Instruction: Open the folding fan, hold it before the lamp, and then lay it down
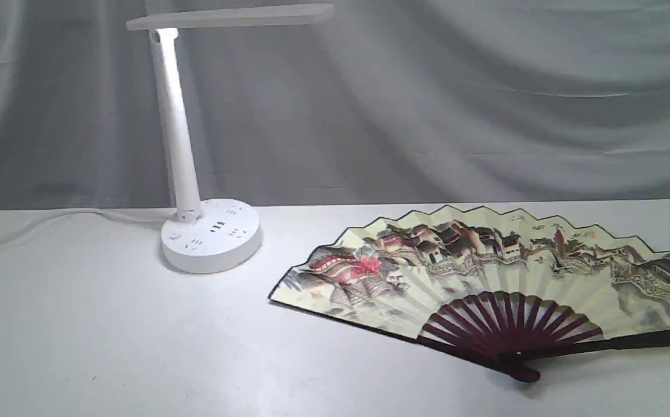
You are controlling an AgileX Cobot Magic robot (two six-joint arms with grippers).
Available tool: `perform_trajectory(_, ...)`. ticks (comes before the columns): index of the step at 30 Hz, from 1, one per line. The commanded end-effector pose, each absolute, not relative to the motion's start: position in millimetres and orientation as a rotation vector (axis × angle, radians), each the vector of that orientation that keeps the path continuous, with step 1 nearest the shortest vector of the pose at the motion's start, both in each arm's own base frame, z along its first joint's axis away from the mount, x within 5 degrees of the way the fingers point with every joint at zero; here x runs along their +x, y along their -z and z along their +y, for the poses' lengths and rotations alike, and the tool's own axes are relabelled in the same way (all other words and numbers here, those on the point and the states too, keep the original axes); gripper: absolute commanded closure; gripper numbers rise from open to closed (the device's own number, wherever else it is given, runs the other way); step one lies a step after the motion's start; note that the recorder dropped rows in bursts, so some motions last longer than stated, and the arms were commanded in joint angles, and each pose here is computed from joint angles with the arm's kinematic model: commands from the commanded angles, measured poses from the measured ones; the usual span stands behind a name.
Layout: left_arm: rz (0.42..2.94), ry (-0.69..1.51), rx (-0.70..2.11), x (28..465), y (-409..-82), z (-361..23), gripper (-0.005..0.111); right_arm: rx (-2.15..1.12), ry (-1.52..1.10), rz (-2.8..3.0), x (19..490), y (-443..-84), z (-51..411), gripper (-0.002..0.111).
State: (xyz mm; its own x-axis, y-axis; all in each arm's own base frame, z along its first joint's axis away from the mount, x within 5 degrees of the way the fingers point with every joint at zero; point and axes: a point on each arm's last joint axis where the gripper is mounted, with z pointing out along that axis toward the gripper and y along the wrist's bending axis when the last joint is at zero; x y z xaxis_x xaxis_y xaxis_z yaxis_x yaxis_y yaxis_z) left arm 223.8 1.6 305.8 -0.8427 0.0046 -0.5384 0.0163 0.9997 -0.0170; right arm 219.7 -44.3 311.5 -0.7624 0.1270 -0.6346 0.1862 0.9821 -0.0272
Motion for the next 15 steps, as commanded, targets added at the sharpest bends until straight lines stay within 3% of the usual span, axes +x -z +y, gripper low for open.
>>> perform_trajectory(1, 2.48, 0.02, 0.029, 208, -323, 1, 0.107, 0.2, 0.138, 2.404, 207, -325, -43, 0.108)
perform_trajectory(15, 2.21, -0.045, 0.046, 128, -375, 2, 0.107, 0.184, 0.161, 2.238, 144, -366, -31, 0.108)
